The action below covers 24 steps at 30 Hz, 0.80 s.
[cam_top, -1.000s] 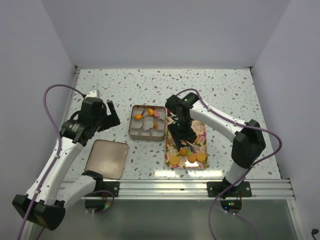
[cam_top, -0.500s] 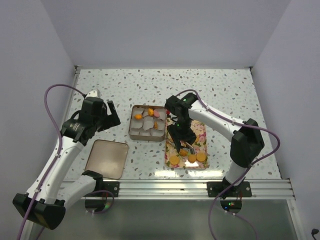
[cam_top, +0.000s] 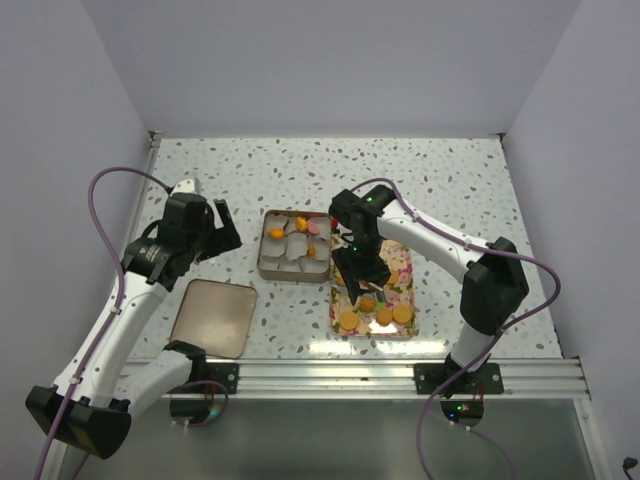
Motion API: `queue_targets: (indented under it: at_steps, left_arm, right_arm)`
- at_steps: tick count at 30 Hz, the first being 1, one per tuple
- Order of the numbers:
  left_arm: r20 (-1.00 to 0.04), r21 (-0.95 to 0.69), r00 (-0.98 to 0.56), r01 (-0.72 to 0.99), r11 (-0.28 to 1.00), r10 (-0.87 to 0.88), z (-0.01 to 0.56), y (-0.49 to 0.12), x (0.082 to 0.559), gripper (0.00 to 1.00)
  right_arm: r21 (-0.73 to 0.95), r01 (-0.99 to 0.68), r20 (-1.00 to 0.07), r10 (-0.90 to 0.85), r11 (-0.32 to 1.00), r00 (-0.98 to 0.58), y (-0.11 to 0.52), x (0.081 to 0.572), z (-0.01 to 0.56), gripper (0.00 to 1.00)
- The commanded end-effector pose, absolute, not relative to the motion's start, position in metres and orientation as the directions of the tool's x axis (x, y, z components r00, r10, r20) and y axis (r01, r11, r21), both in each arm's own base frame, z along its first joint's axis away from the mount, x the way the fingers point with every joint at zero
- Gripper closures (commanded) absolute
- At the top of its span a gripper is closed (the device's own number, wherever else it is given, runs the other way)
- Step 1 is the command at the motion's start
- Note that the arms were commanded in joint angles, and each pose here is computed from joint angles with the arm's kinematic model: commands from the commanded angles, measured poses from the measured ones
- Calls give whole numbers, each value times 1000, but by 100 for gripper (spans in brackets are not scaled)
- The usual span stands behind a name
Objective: Pack the cookies
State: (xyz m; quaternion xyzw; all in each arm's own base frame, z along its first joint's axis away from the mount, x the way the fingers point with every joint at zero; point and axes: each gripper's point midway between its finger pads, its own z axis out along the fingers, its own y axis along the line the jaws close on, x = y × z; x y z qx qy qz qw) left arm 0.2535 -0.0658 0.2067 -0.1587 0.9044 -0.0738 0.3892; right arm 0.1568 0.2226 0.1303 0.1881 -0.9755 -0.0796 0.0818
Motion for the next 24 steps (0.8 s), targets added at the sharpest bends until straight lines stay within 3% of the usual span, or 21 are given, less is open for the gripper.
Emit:
queue_targets:
  at_steps: [1, 16, 24]
  left_arm:
    - [-712, -255, -613, -227, 940, -341, 213, -62, 258, 6]
    - [-715, -251, -608, -238, 938, -345, 215, -58, 255, 6]
    - [-709, -256, -611, -241, 936, -351, 212, -60, 256, 6]
  right_arm:
    - [175, -372, 135, -396, 912, -908, 217, 153, 131, 48]
    - [142, -390, 149, -410, 910, -900, 214, 157, 121, 48]
    - [161, -388, 156, -411, 908, -898, 217, 155, 123, 61]
